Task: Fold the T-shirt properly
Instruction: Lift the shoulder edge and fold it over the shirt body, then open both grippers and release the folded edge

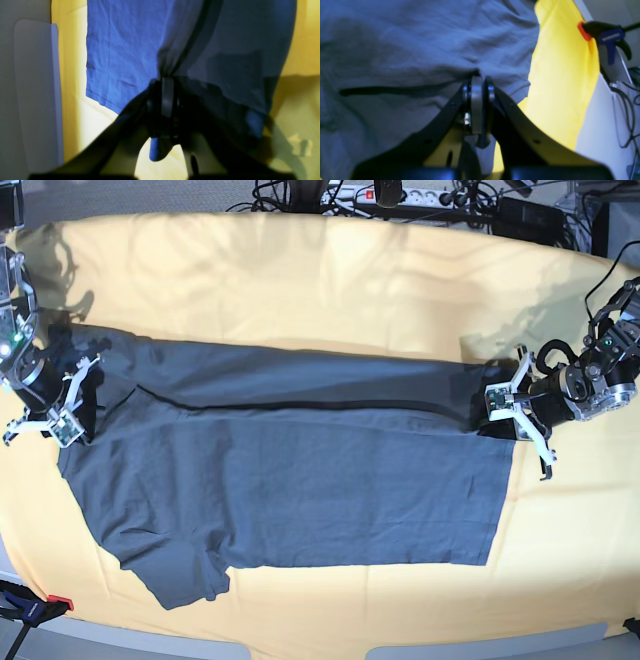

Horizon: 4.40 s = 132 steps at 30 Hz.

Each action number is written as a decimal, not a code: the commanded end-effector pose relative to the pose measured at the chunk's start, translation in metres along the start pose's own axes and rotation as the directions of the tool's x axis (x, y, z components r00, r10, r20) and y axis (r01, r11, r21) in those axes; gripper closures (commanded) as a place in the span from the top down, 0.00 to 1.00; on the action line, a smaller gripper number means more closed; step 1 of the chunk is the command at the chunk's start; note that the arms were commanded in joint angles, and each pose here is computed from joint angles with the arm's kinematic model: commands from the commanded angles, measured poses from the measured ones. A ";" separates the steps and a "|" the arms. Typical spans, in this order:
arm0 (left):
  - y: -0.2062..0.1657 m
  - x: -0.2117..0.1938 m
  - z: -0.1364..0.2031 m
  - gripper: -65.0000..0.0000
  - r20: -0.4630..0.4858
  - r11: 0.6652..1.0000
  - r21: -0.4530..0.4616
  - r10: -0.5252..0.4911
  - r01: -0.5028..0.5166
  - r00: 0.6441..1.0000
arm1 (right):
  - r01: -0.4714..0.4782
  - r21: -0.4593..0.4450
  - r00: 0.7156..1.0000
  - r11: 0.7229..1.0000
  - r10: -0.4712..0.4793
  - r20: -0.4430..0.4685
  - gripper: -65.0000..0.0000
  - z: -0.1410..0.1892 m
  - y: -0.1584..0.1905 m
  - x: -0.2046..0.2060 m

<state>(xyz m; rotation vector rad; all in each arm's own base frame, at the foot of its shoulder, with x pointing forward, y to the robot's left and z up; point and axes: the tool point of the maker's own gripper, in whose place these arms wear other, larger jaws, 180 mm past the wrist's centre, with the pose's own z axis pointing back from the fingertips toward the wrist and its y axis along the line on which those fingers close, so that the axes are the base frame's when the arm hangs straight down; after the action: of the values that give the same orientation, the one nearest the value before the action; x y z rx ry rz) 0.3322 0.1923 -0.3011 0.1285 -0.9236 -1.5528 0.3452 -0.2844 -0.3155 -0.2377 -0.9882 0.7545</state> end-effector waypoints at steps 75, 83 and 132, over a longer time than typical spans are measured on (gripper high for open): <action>-0.050 -0.019 0.042 0.60 -0.059 0.951 -0.302 -0.088 0.066 0.994 | -0.251 0.344 0.690 0.905 0.416 -0.592 0.58 0.086 0.033 -0.148; -0.051 -0.002 0.041 0.60 -0.001 0.954 -0.299 0.027 -0.026 1.000 | -0.248 0.245 0.755 0.937 0.345 -0.558 0.48 0.074 0.025 -0.135; -0.085 -0.048 0.015 0.60 -0.118 0.936 -0.345 -0.117 0.070 0.986 | -0.220 0.196 0.776 0.956 0.293 -0.559 0.48 0.071 0.023 -0.132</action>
<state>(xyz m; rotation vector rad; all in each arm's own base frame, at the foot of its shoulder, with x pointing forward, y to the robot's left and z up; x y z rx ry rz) 0.2631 0.1991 -0.3579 -0.1047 -0.6625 -1.7098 0.2317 -0.3564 -0.3816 -0.4418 -0.3371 0.9100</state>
